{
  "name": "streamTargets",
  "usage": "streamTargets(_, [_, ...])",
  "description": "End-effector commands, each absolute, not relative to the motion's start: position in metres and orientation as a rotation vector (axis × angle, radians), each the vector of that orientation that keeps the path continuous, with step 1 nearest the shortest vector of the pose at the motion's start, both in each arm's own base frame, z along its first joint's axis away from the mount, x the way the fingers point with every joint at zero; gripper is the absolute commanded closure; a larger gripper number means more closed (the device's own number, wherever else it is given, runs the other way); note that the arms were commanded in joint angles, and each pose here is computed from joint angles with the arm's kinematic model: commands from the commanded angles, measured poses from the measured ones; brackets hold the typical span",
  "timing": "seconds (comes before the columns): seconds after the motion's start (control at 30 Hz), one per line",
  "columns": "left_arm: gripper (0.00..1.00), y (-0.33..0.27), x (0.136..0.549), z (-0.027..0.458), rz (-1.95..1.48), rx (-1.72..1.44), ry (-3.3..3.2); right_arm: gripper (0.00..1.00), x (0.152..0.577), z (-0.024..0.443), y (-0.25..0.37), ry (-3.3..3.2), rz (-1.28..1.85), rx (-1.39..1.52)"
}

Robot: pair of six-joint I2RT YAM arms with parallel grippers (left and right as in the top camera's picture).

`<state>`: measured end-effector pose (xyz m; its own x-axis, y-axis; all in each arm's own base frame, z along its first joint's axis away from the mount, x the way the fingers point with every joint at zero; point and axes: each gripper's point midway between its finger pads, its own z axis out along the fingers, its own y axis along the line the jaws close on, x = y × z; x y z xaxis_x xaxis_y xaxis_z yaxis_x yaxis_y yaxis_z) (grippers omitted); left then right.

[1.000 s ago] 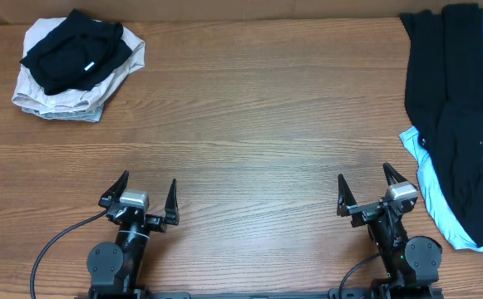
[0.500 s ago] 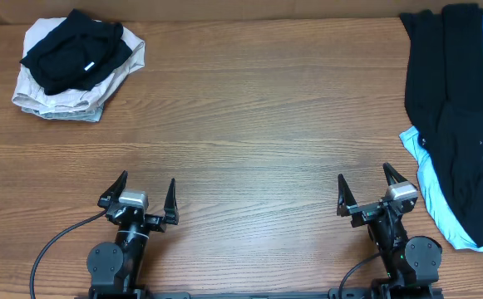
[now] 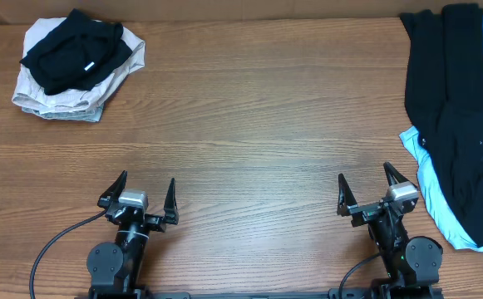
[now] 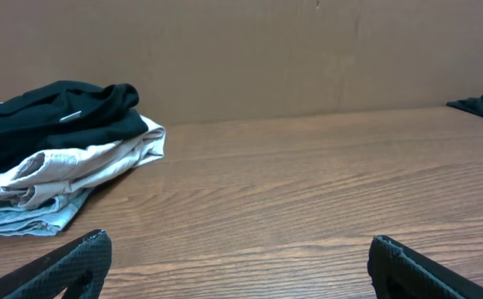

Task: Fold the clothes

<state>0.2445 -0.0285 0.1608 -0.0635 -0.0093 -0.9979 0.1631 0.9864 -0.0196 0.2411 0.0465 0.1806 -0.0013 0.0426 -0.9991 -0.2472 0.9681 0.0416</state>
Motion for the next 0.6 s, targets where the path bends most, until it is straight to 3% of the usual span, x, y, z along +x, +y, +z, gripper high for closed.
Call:
streamTargets(0.0, [0.00, -0.025, 0.245, 0.163, -0.139, 0.096, 1.616, 0.00, 0.241, 0.182, 0.045, 1.540, 0.227, -0.157])
streamTargets(0.57, [0.00, -0.027, 0.242, 0.190, -0.151, 0.095, 1.546, 0.00, 0.238, 0.212, 0.046, 1.440, 0.223, -0.165])
